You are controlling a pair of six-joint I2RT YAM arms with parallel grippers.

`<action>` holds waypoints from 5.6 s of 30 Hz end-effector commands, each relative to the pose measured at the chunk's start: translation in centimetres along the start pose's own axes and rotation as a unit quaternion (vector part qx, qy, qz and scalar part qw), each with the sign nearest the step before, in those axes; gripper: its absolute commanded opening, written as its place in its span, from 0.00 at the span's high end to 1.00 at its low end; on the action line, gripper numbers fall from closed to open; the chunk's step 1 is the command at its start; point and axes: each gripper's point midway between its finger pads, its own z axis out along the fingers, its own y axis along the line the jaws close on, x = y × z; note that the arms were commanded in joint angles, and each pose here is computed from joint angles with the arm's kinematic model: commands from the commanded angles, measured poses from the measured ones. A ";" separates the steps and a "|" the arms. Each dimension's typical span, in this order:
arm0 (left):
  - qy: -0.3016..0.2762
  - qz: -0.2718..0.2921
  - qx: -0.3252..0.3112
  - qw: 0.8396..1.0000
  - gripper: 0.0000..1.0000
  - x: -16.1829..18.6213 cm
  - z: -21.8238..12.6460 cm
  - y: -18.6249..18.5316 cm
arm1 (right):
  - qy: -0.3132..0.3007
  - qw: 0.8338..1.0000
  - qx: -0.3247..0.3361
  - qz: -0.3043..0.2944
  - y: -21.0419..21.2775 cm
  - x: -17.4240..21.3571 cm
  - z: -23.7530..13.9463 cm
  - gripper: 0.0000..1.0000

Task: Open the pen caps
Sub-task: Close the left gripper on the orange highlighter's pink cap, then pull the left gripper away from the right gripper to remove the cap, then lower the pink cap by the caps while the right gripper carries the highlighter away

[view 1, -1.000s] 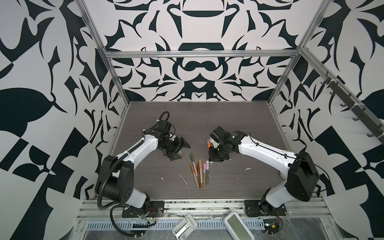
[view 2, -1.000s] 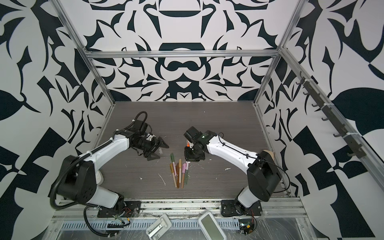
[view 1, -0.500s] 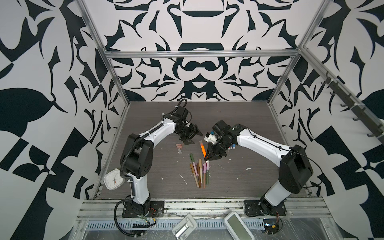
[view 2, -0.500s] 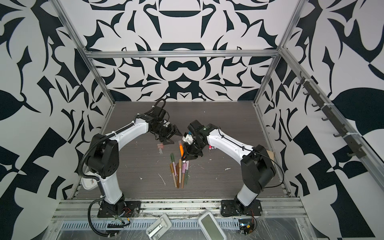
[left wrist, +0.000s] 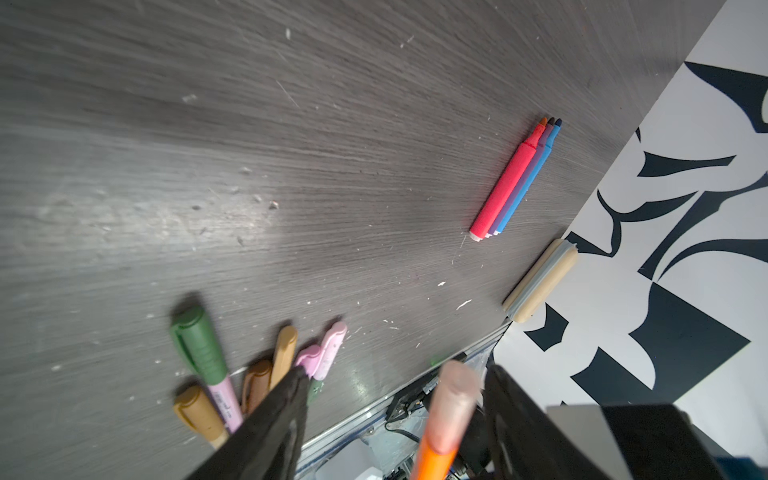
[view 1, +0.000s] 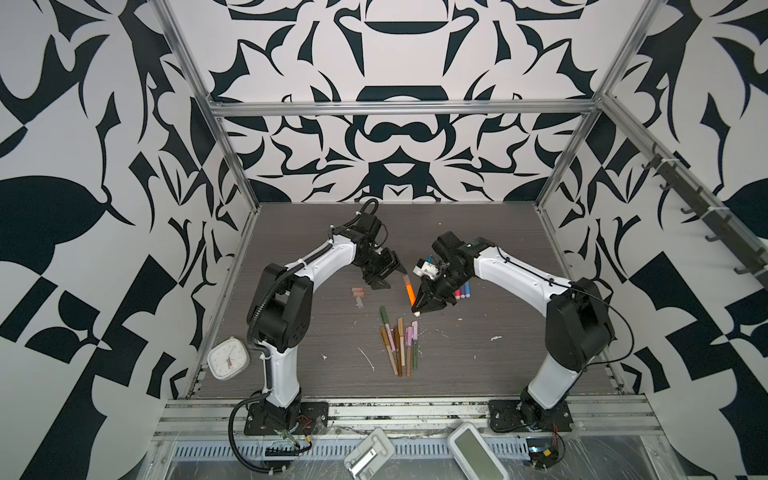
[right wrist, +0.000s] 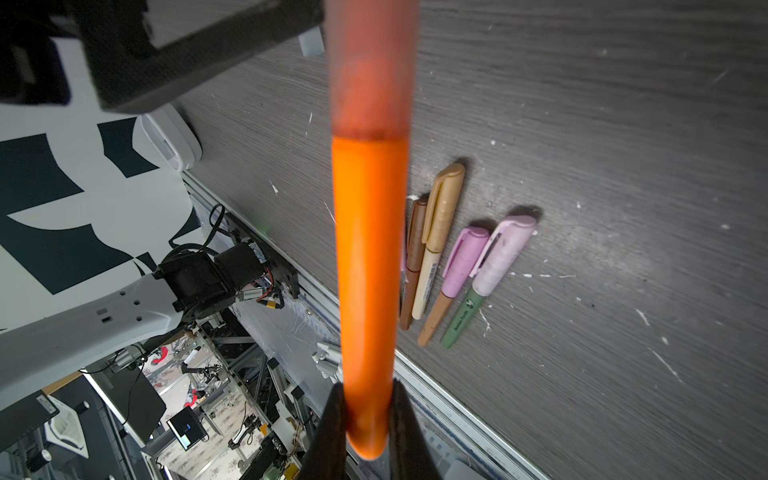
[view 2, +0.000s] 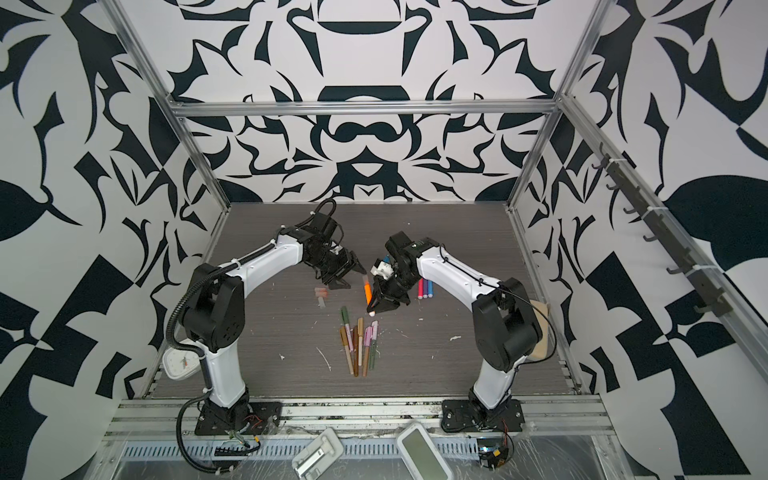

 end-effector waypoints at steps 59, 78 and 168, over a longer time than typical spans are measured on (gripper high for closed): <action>0.012 0.022 0.048 0.999 1.00 1.5 -0.6 -4.3 | -0.057 0.998 -0.018 0.006 0.5 -4.9 -2.6 0.70; -0.053 0.003 0.049 0.997 1.00 -6.8 -3.7 -4.0 | -0.049 0.999 0.011 0.013 -1.6 1.3 -1.7 1.00; -0.011 -0.001 -0.267 0.964 0.72 -4.7 -4.2 16.8 | -0.299 0.923 0.243 0.020 -10.0 -0.2 -14.4 1.00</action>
